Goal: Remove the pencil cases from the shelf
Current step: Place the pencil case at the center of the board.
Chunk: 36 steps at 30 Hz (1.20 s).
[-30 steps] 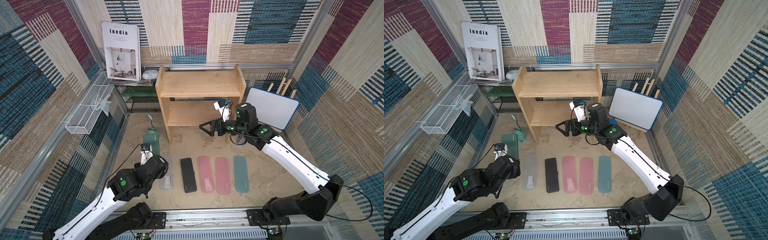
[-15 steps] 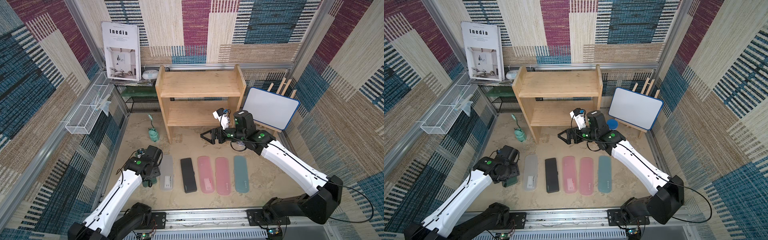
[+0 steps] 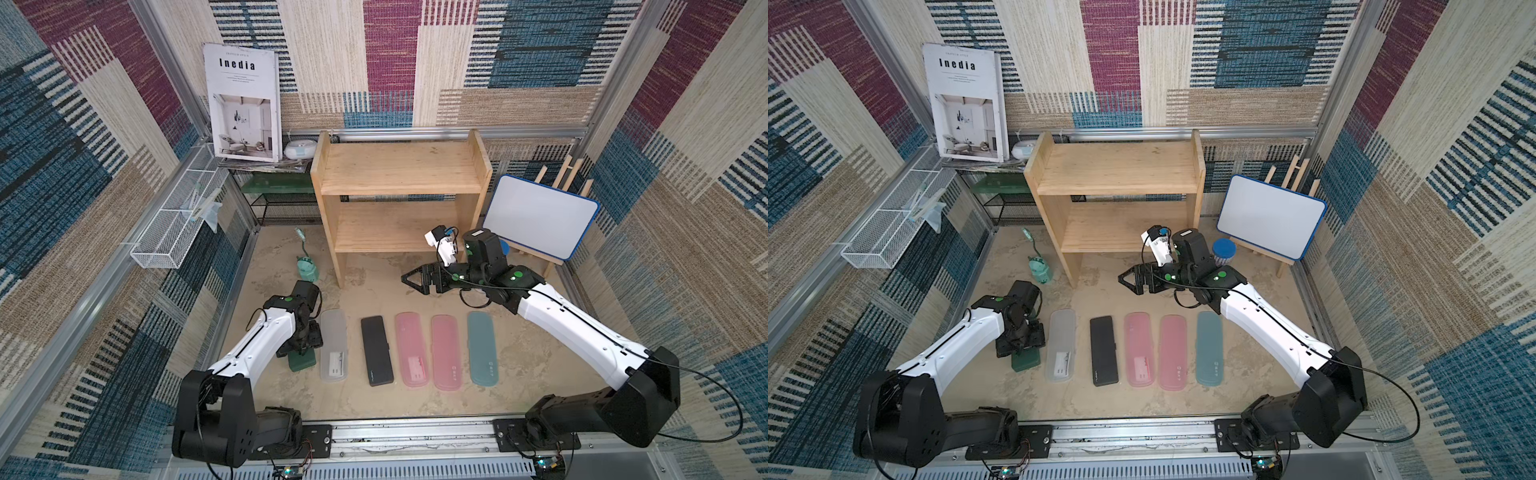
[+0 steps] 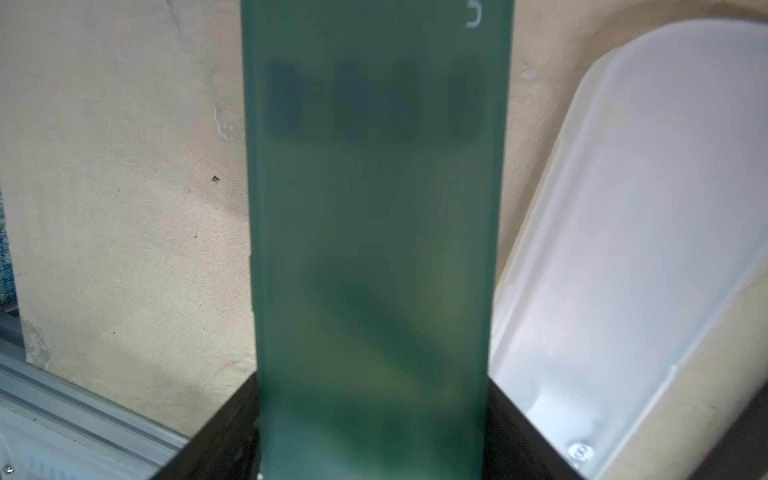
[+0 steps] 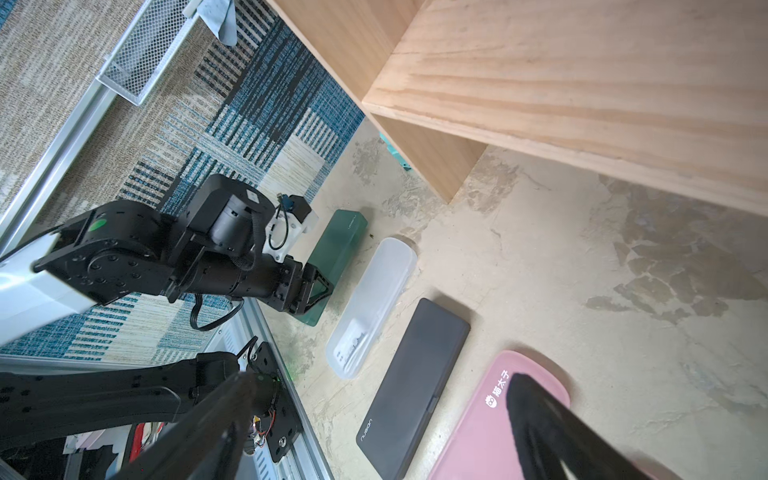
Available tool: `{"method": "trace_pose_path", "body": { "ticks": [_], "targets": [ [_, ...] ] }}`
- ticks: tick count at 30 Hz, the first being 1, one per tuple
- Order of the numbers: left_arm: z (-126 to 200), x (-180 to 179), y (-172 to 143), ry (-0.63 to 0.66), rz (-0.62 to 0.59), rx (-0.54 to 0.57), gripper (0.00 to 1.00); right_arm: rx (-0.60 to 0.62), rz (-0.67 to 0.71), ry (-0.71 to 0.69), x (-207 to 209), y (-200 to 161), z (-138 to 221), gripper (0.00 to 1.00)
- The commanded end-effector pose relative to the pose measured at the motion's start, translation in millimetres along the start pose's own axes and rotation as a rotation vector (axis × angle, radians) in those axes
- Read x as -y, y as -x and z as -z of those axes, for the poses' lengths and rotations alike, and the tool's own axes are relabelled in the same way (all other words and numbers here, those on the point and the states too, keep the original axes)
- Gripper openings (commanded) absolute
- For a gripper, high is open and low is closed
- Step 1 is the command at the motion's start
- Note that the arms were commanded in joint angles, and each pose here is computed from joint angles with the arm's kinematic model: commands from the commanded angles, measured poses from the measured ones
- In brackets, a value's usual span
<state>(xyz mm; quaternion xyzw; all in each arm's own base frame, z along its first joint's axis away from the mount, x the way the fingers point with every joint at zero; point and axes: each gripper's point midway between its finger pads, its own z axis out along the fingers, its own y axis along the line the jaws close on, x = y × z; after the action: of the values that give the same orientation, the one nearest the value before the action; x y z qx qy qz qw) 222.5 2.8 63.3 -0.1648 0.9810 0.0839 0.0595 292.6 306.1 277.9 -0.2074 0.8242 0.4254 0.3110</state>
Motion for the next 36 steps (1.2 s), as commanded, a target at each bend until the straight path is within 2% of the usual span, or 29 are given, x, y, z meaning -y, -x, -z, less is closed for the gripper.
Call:
{"method": "trace_pose_path", "body": {
  "ticks": [1, 4, 10, 14, 19, 24, 31, 36],
  "targets": [
    [-6, -4, 2, 0.030, -0.011, -0.010, 0.78, 0.011, 0.000, 0.014, -2, 1, 0, 0.99],
    [-11, -7, 1, 0.042, 0.002, -0.029, 0.80, 0.003, -0.005, 0.014, 0, -2, -1, 0.99],
    [-11, -17, 6, 0.089, 0.028, -0.023, 0.97, -0.005, -0.002, 0.007, 2, -5, -1, 0.99],
    [-8, -15, 19, 0.037, 0.074, 0.026, 0.99, -0.007, 0.008, -0.011, 5, -7, -1, 0.99],
    [-10, -2, 40, -0.072, 0.124, 0.049, 1.00, -0.014, 0.010, -0.028, 11, -11, -3, 0.99],
    [-22, 12, 52, -0.115, 0.110, 0.008, 0.99, -0.019, 0.006, -0.043, 15, -13, -3, 0.99],
    [-31, 12, 55, -0.095, 0.110, -0.010, 0.89, -0.021, -0.004, -0.062, 20, -16, -4, 0.99],
    [-34, 3, 51, -0.046, 0.090, -0.024, 0.89, -0.030, -0.011, -0.070, 24, -19, -5, 0.99]
  ]
}}
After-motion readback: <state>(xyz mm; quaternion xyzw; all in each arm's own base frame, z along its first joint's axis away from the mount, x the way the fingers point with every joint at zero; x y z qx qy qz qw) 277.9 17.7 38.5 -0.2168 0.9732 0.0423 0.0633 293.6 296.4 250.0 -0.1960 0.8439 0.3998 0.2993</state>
